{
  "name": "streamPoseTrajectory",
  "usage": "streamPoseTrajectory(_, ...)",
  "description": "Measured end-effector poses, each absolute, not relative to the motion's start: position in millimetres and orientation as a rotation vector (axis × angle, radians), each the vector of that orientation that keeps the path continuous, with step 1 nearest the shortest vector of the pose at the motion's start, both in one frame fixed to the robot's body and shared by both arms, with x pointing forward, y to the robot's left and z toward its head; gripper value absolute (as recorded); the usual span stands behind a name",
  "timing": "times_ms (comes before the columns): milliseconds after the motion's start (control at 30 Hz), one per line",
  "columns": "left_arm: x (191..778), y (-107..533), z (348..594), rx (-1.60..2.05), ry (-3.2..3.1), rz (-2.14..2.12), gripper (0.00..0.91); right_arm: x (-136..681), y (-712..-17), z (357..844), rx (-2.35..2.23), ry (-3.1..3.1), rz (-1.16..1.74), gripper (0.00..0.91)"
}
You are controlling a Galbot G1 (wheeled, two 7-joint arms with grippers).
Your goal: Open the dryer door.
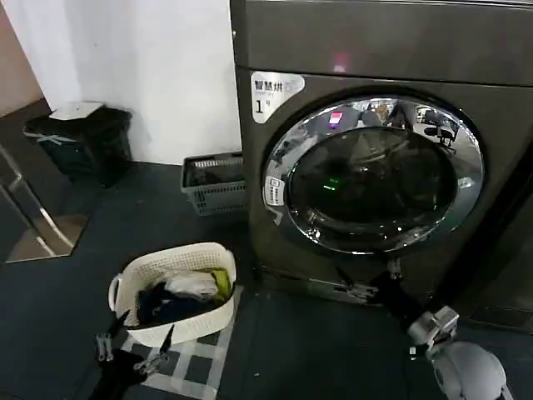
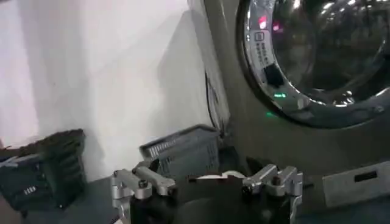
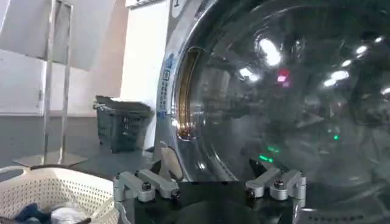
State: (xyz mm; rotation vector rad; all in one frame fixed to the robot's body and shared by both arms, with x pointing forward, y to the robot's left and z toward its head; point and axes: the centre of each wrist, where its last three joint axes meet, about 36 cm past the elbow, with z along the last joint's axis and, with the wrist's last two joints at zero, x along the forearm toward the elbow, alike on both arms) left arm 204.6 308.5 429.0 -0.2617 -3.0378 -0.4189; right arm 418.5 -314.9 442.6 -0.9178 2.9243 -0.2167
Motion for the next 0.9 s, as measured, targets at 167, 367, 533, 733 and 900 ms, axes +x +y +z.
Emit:
streamPoseTrajectory(167, 205, 305, 431, -0.267, -3.030, -0.403, 0.907, 442, -305, 443, -0.971, 2.894, -0.204, 0.907)
streamPoseTrajectory(367, 205, 304, 431, -0.293, -3.016, -0.392, 0.907, 475, -295, 447, -1.025, 2.862, -0.166, 0.907)
streamPoseTrajectory(533, 204, 303, 430, -0.320, -3.010, -0.380, 0.907, 497, -288, 450, -1.072, 2.846, -0.166, 0.907)
streamPoseTrajectory(733, 204, 303, 430, -0.323, -3.012, -0.374, 0.907, 515, -273, 455, -1.098, 2.832, -0.183, 0.907)
streamPoseTrajectory(900, 204, 303, 427, -0.343, -3.004, -0.367, 0.907, 526, -259, 463, -1.115, 2.814, -0.218, 0.907)
